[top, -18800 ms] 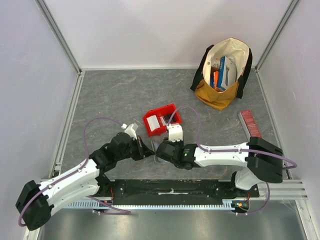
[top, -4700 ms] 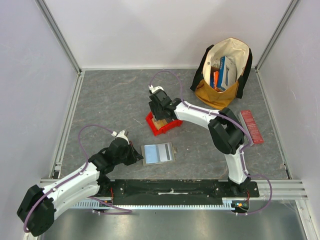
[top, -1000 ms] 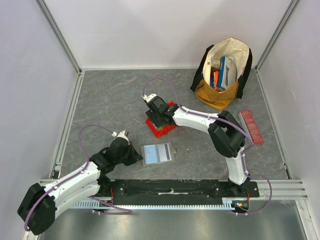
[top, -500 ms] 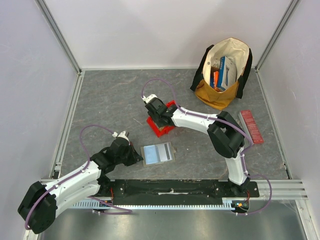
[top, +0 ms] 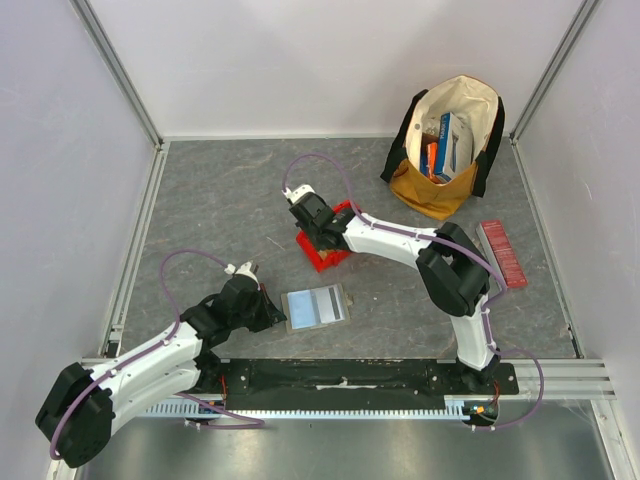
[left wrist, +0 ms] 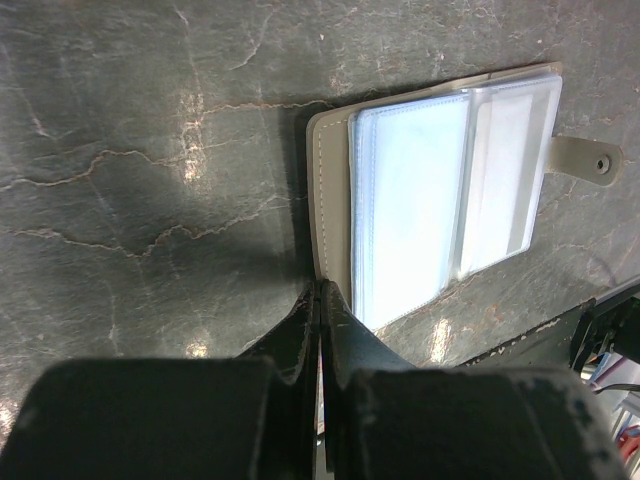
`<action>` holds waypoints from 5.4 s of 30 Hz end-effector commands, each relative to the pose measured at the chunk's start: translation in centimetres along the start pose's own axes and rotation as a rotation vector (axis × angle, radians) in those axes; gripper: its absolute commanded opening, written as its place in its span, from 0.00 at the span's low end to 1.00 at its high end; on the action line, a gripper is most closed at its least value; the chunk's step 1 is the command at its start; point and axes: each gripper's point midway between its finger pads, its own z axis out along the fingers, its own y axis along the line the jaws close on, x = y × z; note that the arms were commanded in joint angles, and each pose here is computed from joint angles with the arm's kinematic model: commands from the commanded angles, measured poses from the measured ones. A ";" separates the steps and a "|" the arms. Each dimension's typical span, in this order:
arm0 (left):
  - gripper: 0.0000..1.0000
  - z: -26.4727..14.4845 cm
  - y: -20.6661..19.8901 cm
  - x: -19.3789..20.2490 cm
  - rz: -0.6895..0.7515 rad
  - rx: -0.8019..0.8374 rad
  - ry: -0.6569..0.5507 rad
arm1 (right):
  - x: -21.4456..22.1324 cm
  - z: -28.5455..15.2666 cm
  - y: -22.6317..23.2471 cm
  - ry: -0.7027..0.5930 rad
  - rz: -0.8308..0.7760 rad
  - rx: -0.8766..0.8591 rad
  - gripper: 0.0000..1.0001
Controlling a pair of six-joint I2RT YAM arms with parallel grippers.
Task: Put the credit cards into the card holder
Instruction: Pick up the credit card from the storage box.
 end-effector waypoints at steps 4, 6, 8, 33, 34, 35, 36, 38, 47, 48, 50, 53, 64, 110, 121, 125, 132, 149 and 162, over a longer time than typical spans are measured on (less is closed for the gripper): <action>0.02 0.1 -0.5 -0.6 0.006 0.025 -0.021 | -2.0 -1.9 -1.1 -0.042 0.010 0.005 0.07; 0.02 0.0 -0.6 -0.6 0.006 0.026 -0.022 | -2.1 -2.3 -0.9 -0.047 0.013 -0.018 0.07; 0.02 0.1 -0.6 -0.6 0.008 0.026 -0.022 | -2.1 -2.5 -0.6 -0.047 0.014 -0.037 0.05; 0.02 -0.1 -0.5 -0.5 0.005 0.029 -0.024 | 0.8 -1.0 3.2 0.048 0.014 -0.215 0.19; 0.02 -0.1 -0.5 -0.6 0.005 0.031 -0.026 | 0.9 -1.0 3.3 0.050 0.014 -0.219 0.20; 0.02 -0.1 -0.5 -0.5 0.005 0.031 -0.023 | 0.9 -1.0 3.4 0.054 0.013 -0.226 0.19; 0.02 -0.1 -0.5 -0.5 0.005 0.031 -0.026 | 1.1 -1.0 3.4 0.057 0.014 -0.227 0.18; 0.02 -0.2 -0.5 -0.5 0.005 0.032 -0.024 | 1.1 -1.0 3.5 0.058 0.017 -0.233 0.16; 0.02 -0.2 -0.6 -0.5 0.004 0.036 -0.027 | 0.1 -2.2 5.2 0.039 0.030 -0.347 0.14; 0.02 -0.2 -0.6 -0.5 0.004 0.038 -0.027 | 0.1 -2.2 5.3 0.041 0.031 -0.351 0.16; 0.02 -0.3 -0.7 -0.6 0.005 0.040 -0.029 | 0.4 -2.3 5.9 0.053 0.036 -0.389 0.21; 0.02 -0.2 -0.6 -0.6 0.005 0.036 -0.029 | 0.9 -2.2 6.3 0.070 0.040 -0.410 0.24; 0.02 -0.2 -0.6 -0.7 0.004 0.035 -0.034 | 0.7 -3.4 8.1 0.072 0.046 -0.534 0.14; 0.02 -0.2 -0.5 -0.8 0.006 0.023 -0.035 | -5.3 -8.3 0.4 -0.221 0.160 -0.157 0.00; 0.02 -0.3 -0.5 -0.8 0.004 0.021 -0.032 | -3.4 -6.3 0.6 -0.178 0.108 -0.033 0.00; 0.02 -0.3 -0.6 -0.8 0.002 0.023 -0.034 | -3.7 -6.4 0.6 -0.177 0.095 -0.032 0.00; 0.02 -0.1 -0.8 -0.9 0.007 0.024 -0.028 | -3.6 -6.4 1.5 -0.149 0.025 -0.086 0.00; 0.02 -0.1 -0.7 -0.8 0.010 0.022 -0.022 | -1.5 -2.9 2.6 -0.040 0.002 -0.149 0.08; 0.02 -0.1 -0.5 -0.7 0.007 0.018 -0.026 | -4.4 -3.5 1.8 -0.121 0.056 -0.151 0.28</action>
